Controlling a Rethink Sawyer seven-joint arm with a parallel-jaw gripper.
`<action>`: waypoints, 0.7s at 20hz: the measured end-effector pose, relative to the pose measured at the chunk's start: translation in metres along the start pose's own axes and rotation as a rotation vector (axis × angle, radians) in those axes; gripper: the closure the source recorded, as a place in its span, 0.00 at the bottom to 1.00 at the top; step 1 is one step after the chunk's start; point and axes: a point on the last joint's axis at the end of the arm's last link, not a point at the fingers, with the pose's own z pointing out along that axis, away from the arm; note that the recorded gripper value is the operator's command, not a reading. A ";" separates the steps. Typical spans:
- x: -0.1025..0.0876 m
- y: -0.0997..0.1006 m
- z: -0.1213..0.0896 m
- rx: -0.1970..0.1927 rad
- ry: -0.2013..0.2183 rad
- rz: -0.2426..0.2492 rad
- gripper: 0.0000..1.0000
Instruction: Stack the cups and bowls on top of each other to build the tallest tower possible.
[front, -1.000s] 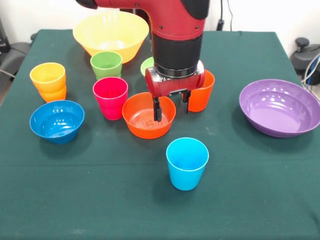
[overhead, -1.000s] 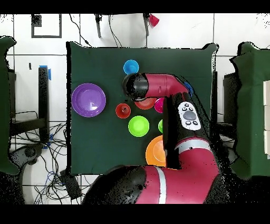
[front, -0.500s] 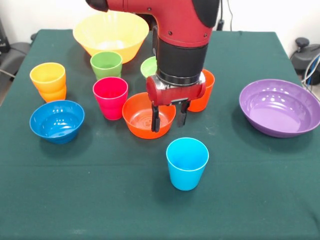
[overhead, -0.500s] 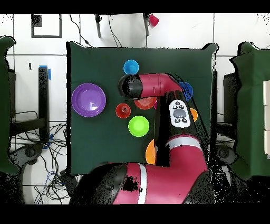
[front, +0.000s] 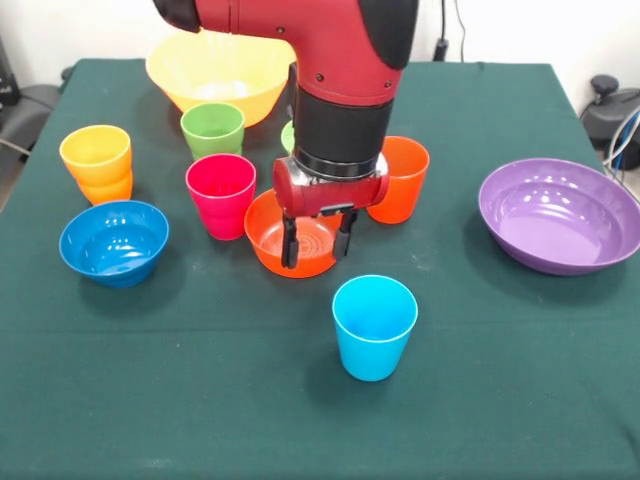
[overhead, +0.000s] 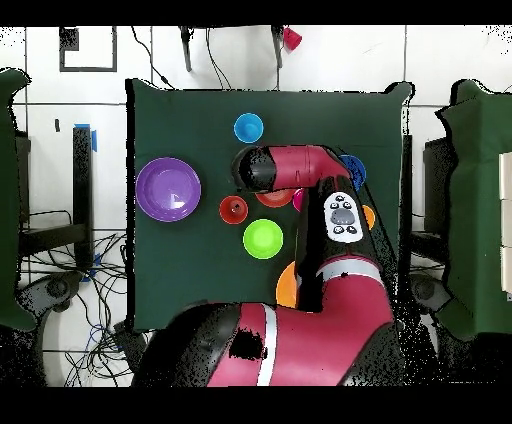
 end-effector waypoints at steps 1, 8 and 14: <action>0.001 0.000 0.001 0.000 0.003 0.000 0.00; 0.009 -0.008 -0.001 -0.009 0.011 0.022 0.00; 0.014 -0.031 -0.024 0.000 0.014 0.051 0.00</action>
